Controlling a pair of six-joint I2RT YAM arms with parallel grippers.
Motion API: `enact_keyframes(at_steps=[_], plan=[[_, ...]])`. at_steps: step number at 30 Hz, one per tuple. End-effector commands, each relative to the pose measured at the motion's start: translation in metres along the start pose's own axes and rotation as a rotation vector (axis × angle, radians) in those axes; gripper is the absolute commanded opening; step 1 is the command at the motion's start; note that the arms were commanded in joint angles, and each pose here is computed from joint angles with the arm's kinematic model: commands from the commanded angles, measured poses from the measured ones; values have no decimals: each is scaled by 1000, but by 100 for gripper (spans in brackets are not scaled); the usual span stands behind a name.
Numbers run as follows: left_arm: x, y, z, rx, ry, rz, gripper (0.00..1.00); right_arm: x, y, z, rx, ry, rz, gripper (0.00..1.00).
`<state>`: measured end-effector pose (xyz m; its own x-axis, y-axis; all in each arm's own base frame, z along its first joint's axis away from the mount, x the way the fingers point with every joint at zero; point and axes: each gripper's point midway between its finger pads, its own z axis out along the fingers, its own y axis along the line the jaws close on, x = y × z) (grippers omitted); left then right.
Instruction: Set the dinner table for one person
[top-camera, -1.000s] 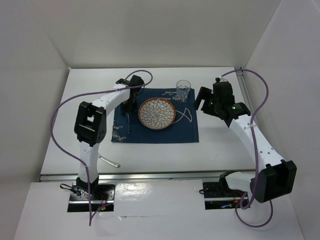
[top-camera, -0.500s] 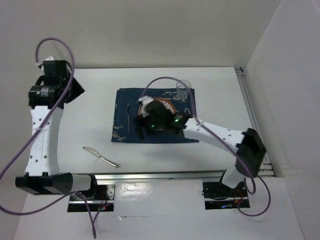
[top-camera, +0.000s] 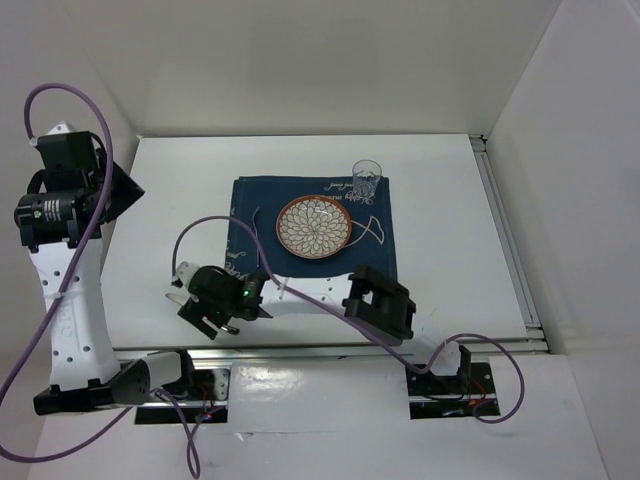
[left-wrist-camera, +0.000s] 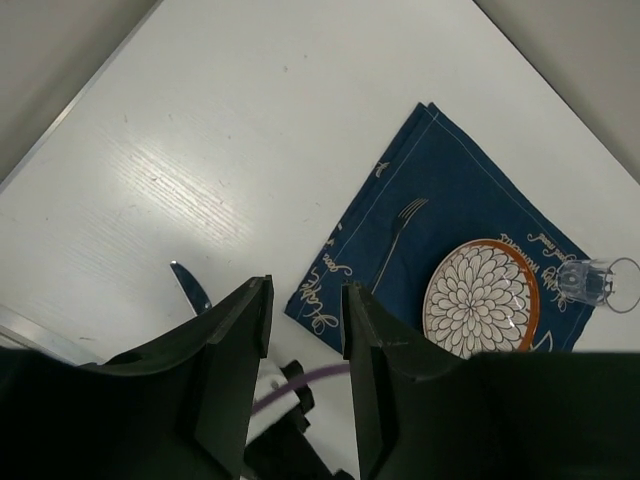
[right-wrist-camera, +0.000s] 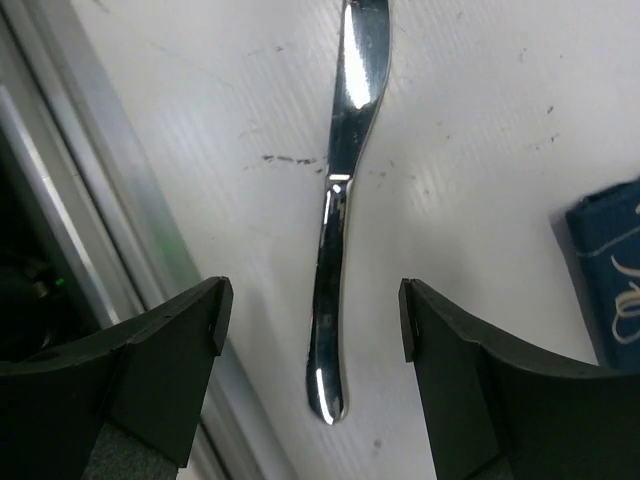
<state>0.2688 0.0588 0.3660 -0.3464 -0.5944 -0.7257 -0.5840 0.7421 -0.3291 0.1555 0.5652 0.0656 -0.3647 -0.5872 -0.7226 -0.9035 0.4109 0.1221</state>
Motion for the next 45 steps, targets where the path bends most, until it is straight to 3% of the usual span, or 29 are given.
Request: enact_keyframes(at_steps=[1,6,11,16,24,30,34,36,42,45], plan=[[-5,1,-22,39,-43,6,50,-18,-8,15,55,-49,-35,79],[3,0,-15,44,-13,10,50,-14,-17,31,99,-39,-44,72],[3,-2,-16,52,-8,10,50,17,-23,42,114,45,-51,66],[2,-4,-16,65,-13,9,50,50,-31,41,167,127,-69,47],[4,-7,-16,81,-3,9,50,84,-36,29,237,217,-111,42],[7,-8,-12,84,9,11,50,89,-39,29,252,236,-116,15],[7,-8,-12,84,9,11,50,67,-41,17,276,184,-131,6],[7,-8,-12,84,9,11,50,33,-37,2,268,88,-124,0],[3,-11,-17,102,-3,8,50,-29,-38,-39,278,-107,-107,0],[3,-11,-20,107,-11,7,50,-41,-42,-52,281,-138,-84,0]])
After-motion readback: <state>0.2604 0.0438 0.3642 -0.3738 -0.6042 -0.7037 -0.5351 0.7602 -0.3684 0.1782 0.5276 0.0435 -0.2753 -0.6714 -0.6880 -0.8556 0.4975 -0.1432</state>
